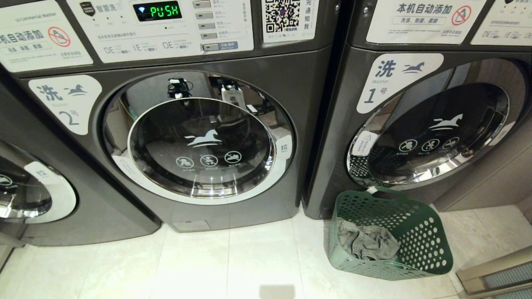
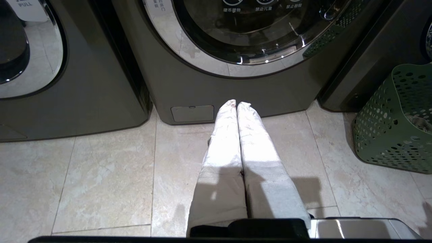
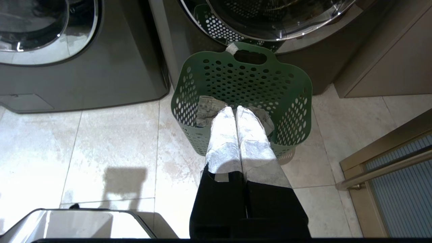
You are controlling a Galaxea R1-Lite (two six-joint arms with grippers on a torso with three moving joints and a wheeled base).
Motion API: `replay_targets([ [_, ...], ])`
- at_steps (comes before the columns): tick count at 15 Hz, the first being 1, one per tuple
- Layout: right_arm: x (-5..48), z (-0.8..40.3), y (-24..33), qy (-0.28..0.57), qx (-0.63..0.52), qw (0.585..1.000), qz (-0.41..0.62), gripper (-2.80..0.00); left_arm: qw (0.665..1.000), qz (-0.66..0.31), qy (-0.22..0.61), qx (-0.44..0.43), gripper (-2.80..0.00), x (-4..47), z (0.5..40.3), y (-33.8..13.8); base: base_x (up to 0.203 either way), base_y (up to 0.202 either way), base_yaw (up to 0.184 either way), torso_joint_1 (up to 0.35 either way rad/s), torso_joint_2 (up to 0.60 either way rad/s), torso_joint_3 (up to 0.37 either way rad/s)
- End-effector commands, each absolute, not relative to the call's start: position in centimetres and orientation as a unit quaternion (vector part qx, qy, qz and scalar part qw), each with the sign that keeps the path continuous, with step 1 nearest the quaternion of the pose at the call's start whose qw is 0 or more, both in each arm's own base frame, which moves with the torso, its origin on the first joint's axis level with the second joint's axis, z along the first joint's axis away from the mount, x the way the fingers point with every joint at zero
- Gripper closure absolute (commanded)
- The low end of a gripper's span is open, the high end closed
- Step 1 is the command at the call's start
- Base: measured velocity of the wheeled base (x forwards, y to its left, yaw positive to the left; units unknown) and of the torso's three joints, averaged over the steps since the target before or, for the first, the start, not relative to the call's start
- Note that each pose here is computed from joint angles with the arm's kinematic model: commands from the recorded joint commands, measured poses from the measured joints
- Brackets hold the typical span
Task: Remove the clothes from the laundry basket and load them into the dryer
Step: Take the clothes out of the basket
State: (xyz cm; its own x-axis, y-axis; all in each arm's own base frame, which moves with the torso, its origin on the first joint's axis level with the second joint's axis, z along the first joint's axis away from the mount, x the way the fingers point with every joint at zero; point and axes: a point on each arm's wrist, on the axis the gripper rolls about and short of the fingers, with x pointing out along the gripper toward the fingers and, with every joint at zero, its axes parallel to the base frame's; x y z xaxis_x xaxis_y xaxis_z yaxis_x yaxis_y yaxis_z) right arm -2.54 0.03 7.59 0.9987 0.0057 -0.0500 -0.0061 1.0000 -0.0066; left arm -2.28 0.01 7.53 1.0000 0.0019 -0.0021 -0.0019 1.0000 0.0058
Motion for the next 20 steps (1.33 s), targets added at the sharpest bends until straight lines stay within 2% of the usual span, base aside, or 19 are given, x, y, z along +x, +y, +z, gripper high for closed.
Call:
replay_targets([
  [1,-2.53,7.59,0.03,0.026,-0.004,1.000,0.003,0.00,1.000,0.001,0.001,0.003,0.00,-2.28,7.53,0.01,0.000,0.000,0.000,0.004,0.00,-0.203],
  [8,-2.53,7.62,0.03,0.025,-0.004,1.000,0.003,0.00,1.000,0.000,0.002,0.009,0.00,-2.28,7.50,0.01,0.000,0.000,0.000,0.003,0.00,-0.066],
  [15,-2.53,7.62,0.03,0.025,-0.007,1.000,0.002,0.00,0.999,-0.004,0.003,0.034,0.00,-2.28,7.48,-0.02,0.162,0.000,0.001,0.007,0.00,0.001],
  [20,-2.55,7.63,0.03,0.025,-0.008,1.000,0.002,0.00,0.999,-0.001,0.005,0.031,0.00,-2.28,7.45,0.00,0.000,0.000,0.000,0.002,0.00,-0.062],
])
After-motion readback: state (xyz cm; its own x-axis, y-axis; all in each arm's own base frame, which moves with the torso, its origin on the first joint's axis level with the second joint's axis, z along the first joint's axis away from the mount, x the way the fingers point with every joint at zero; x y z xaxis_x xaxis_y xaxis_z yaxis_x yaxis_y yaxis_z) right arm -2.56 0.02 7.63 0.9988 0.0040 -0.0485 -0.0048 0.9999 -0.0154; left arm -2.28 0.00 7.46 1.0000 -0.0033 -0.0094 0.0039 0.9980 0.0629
